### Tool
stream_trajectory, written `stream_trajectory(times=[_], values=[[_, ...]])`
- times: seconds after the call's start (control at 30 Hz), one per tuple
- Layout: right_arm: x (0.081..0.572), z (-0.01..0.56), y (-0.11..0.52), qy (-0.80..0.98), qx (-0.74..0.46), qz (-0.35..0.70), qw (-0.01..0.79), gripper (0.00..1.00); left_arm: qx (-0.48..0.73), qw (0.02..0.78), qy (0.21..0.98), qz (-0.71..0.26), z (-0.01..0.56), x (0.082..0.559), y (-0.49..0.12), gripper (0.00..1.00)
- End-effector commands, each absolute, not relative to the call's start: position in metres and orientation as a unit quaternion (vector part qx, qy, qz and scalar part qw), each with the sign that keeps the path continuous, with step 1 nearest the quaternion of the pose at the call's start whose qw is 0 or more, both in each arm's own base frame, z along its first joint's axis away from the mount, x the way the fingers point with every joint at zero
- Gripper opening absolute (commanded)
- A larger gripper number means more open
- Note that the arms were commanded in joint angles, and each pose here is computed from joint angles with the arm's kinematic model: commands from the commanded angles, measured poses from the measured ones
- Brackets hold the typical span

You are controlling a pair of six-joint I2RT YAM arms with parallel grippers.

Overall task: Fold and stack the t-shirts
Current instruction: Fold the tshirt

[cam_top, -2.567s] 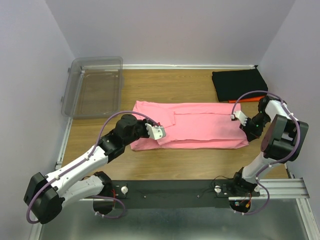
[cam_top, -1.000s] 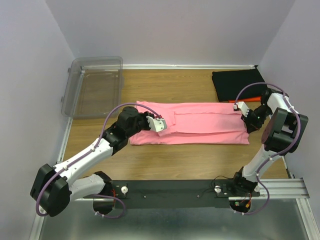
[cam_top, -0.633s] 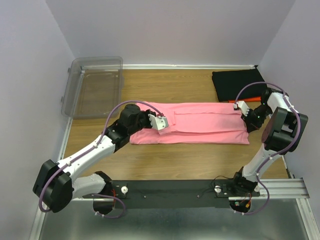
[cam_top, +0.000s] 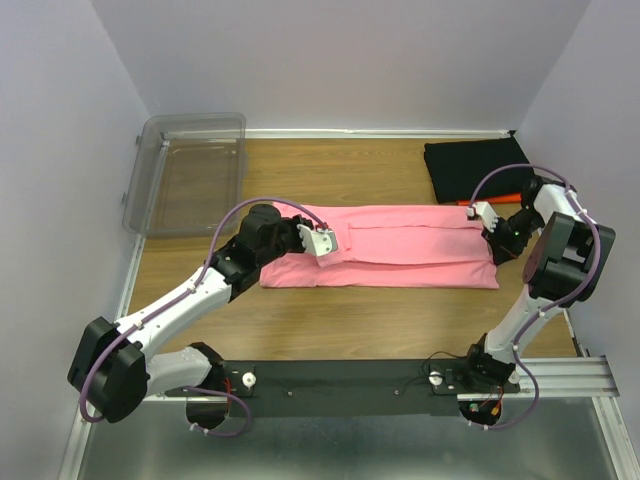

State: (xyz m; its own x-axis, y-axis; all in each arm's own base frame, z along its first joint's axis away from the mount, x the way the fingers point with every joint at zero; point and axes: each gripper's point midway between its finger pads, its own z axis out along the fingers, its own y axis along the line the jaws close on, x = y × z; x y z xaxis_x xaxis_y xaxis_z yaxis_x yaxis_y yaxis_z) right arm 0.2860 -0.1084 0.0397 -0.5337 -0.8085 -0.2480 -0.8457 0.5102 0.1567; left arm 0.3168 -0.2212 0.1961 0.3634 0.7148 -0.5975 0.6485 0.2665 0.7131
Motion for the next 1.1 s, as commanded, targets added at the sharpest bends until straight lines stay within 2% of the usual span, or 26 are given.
stream_trajectory(times=[0.0, 1.07], values=[[0.292, 0.04, -0.109, 0.87, -0.467, 0.14, 0.081, 0.04, 0.605, 0.578, 0.547, 0.025, 0.208, 0.322, -0.227, 0.0], [0.294, 0.038, -0.112, 0.874, -0.461, 0.138, 0.073, 0.04, 0.617, 0.57, 0.542, 0.024, 0.207, 0.338, -0.238, 0.0]])
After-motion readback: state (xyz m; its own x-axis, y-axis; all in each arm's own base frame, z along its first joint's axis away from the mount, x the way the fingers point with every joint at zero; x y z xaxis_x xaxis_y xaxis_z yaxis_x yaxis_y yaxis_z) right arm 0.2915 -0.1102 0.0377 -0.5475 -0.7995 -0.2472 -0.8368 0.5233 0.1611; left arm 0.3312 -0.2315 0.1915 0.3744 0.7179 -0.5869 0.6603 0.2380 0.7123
